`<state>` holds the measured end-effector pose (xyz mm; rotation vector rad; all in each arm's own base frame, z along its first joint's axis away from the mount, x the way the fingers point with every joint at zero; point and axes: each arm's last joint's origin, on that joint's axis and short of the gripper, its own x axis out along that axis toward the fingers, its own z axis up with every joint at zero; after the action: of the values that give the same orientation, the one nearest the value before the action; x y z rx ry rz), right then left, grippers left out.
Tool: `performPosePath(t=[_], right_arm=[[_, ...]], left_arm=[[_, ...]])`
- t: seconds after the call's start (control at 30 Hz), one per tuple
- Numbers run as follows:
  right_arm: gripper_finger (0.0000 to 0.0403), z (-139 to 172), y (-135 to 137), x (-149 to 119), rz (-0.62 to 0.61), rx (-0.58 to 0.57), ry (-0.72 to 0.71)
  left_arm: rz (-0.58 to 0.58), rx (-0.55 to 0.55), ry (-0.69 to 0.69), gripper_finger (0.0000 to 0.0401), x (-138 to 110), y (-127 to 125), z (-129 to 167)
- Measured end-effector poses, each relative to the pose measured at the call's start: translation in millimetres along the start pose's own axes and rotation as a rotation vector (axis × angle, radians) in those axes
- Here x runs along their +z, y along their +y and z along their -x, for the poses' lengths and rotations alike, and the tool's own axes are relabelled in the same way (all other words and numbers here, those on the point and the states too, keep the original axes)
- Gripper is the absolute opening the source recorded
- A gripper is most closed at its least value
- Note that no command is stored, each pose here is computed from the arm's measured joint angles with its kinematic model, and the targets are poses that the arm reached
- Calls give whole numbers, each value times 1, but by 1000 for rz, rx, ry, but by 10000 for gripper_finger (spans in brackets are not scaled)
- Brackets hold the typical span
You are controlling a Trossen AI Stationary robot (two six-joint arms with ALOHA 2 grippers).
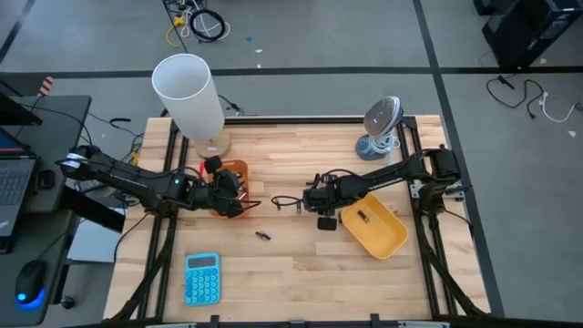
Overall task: Sort batteries
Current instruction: Put the gold battery into the yellow bin
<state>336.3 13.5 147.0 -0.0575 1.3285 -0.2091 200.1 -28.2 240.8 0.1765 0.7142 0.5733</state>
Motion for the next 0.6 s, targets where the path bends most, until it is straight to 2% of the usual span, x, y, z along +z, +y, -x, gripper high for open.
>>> performPosePath(t=[0.2, 0.6], right_arm=[[112, -1, 1, -1, -7, 48, 8], [94, -1, 2, -3, -19, 61, 30]], left_arm=[[0, 0, 0, 76, 0, 0, 0], [0, 0, 0, 76, 0, 0, 0]])
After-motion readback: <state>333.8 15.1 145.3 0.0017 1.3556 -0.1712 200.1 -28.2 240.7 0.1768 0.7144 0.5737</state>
